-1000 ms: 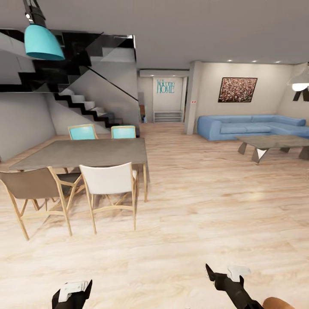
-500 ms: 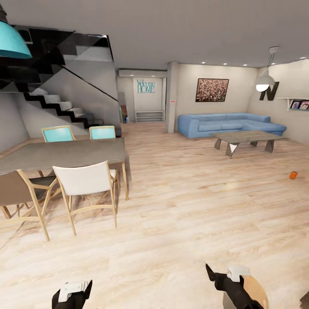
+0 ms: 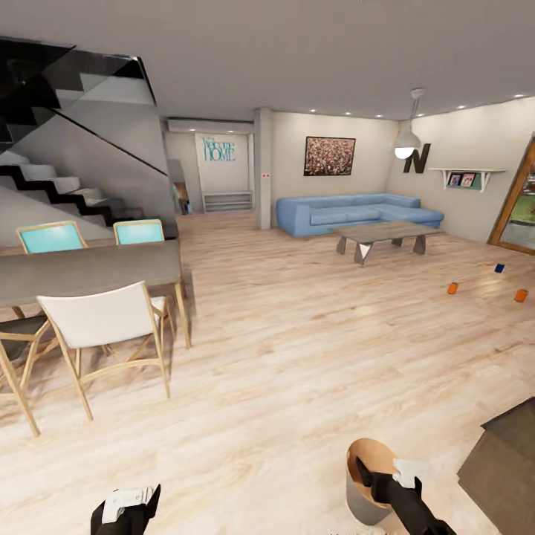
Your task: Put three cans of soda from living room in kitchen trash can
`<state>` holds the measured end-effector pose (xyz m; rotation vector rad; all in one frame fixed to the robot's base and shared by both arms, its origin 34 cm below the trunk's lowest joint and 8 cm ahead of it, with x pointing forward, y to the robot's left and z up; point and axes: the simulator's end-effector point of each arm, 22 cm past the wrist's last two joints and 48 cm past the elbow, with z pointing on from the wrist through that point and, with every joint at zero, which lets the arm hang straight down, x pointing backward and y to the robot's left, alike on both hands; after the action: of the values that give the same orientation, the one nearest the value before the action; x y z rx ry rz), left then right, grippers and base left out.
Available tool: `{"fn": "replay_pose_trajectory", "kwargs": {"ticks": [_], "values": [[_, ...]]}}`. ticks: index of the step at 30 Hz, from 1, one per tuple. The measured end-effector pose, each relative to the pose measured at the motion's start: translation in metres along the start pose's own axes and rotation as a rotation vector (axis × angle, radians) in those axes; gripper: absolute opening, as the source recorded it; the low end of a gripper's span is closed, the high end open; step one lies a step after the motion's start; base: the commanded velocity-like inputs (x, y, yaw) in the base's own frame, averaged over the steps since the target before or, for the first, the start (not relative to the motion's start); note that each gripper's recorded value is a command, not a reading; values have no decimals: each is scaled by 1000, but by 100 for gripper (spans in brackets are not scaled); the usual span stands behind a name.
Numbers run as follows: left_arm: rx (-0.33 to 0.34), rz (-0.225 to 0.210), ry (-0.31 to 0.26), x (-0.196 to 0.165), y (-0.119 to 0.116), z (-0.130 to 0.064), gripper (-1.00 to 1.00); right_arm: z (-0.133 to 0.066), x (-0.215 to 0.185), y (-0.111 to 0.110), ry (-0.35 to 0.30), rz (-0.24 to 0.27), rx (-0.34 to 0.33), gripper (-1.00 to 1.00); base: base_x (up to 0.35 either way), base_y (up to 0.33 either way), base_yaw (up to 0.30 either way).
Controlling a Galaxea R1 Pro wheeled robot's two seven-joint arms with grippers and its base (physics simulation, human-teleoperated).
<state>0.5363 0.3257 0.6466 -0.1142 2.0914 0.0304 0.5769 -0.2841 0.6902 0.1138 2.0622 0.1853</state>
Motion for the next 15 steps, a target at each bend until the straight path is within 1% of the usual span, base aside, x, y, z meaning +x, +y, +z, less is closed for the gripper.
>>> {"fn": "replay_pose_trajectory", "kwargs": {"ticks": [11,15], "values": [[0,1,0,0,0,0,100,0,0,0,-1,0,-1,100,-2,-275,-251],[-1,1,-1,0,0,0,100,0,-1,1,-4,0,-1,100,0,-172,-210]]}}
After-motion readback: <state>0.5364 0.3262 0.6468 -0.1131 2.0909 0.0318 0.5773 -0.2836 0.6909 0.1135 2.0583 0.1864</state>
